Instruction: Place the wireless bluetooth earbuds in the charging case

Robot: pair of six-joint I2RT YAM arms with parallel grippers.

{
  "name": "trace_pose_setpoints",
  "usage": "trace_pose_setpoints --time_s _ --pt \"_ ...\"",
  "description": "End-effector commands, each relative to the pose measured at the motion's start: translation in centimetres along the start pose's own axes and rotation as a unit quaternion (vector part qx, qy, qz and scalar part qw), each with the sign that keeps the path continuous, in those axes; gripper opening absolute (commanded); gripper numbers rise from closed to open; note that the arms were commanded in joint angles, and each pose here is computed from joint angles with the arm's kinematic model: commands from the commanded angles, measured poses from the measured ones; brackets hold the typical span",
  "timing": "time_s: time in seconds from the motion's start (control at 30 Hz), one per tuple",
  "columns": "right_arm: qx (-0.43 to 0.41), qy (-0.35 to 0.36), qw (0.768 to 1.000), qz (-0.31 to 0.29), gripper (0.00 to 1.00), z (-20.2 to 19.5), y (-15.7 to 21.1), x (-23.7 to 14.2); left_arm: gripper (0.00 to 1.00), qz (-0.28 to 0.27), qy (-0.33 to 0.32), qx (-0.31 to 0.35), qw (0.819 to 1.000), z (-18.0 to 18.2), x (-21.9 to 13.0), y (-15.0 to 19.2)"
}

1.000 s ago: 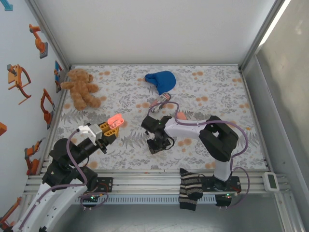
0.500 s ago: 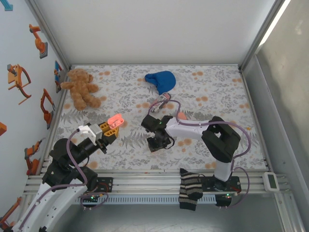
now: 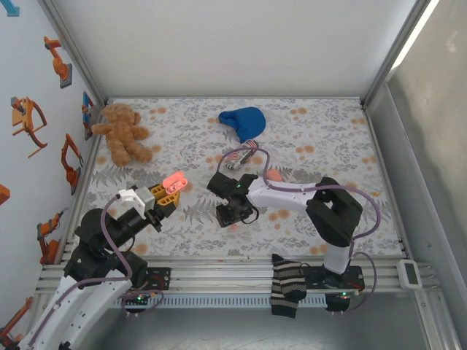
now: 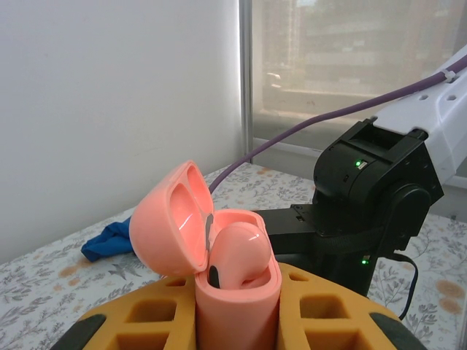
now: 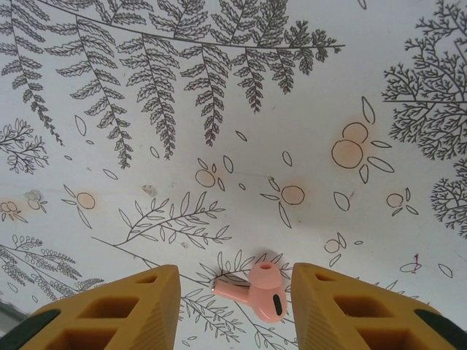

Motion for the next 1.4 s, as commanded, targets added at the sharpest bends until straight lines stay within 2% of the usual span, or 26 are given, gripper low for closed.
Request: trace_pose_setpoints --time_s 0.0,0.63,1.37 --pt "-0.004 0.037 0.999 0.006 0.44 -0.7 0.0 0.6 0.00 -0.009 -0.001 0.011 1.000 0.0 0.0 -0.5" --pt "-0.034 0.090 0.995 0.033 0.48 -1.5 1.8 1.9 0.00 -0.009 -0.001 0.012 1.000 0.0 0.0 -0.5" --pt "-0.029 0.131 0.990 0.033 0.50 -4.1 3.7 0.1 0.00 -0.005 -0.001 0.013 1.000 0.1 0.3 -0.3"
Point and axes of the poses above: each hand's point on the last joint's axis, 136 mm out from that joint toward the fingers, its own x axis out along the fingers, its own z axis along the line the jaws close on, y = z × x, the point moved 2 cm from there along -x, back along the fingers, and after that the axes turned 5 degrees about x, right-handed, at the moved point
